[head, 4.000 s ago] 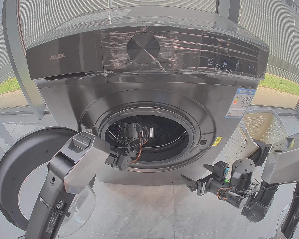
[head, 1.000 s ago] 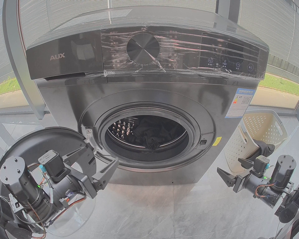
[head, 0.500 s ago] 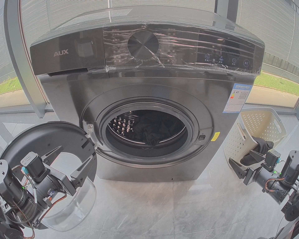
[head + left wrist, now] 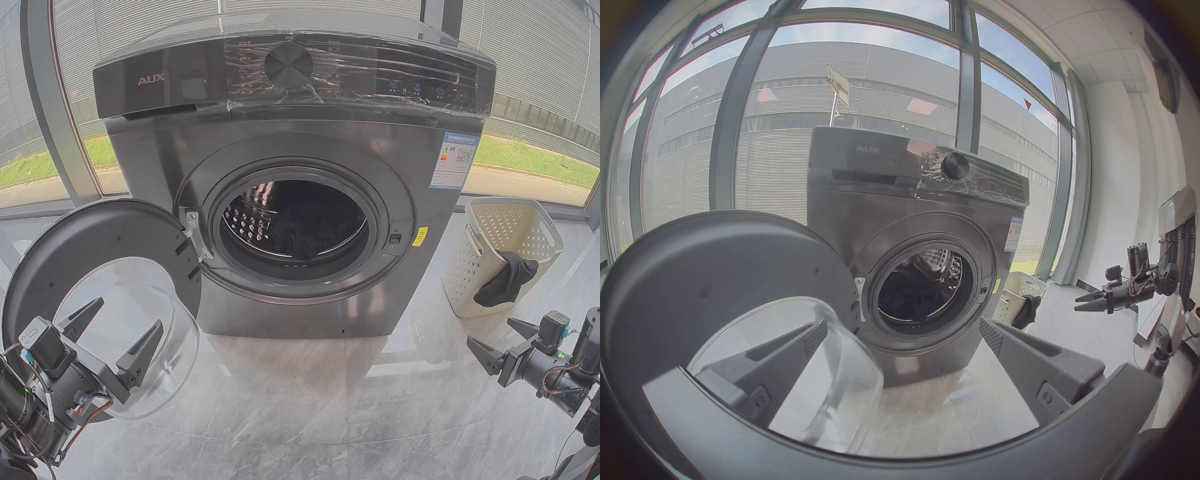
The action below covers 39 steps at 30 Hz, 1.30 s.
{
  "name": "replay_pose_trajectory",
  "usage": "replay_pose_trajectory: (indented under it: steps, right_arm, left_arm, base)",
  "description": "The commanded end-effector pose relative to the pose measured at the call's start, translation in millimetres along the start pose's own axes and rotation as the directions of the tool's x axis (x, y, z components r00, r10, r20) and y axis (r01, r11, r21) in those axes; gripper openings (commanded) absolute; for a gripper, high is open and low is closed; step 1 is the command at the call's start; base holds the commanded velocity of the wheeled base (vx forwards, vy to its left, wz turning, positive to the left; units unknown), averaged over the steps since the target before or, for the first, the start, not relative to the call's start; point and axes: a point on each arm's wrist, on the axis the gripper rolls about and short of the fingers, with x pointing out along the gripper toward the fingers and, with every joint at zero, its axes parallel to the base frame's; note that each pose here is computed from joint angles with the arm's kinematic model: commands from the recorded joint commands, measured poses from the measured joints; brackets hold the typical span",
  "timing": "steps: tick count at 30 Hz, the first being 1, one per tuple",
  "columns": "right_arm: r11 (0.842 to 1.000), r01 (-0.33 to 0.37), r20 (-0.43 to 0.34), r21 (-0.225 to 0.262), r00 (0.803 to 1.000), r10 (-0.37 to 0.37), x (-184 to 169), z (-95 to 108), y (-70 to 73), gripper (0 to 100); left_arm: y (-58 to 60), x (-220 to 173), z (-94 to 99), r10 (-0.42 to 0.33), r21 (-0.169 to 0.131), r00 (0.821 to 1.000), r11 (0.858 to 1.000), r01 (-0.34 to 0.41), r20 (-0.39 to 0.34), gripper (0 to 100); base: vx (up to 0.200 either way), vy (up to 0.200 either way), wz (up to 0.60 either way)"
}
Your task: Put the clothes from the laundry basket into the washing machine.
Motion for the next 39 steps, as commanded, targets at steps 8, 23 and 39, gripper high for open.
replay_pose_trajectory:
  steps: [8,23,39]
  right_arm:
    - [0.998,0.061,0.091,0.014,0.994,-0.062,-89,1,-11.8,100]
    - [0.979,0.195,0.284,0.053,0.938,-0.202,-177,-47,-14.0,100]
    - [0.923,0.382,0.242,0.045,0.892,-0.381,-174,-68,-13.3,100]
  left_arm:
    - [21.8,-54,0.8,0.07,-0.014,0.998,0.997,-0.07,-0.001,100]
    - [37.3,-131,-28.6,0.221,-0.032,0.974,0.975,-0.22,0.041,100]
    - [29.4,-154,-59.2,0.386,0.011,0.923,0.923,-0.386,0.001,100]
  base:
    - [-0.2,0.0,0.0]
    - [0.0,0.0,0.0]
    - [0.0,0.0,0.0]
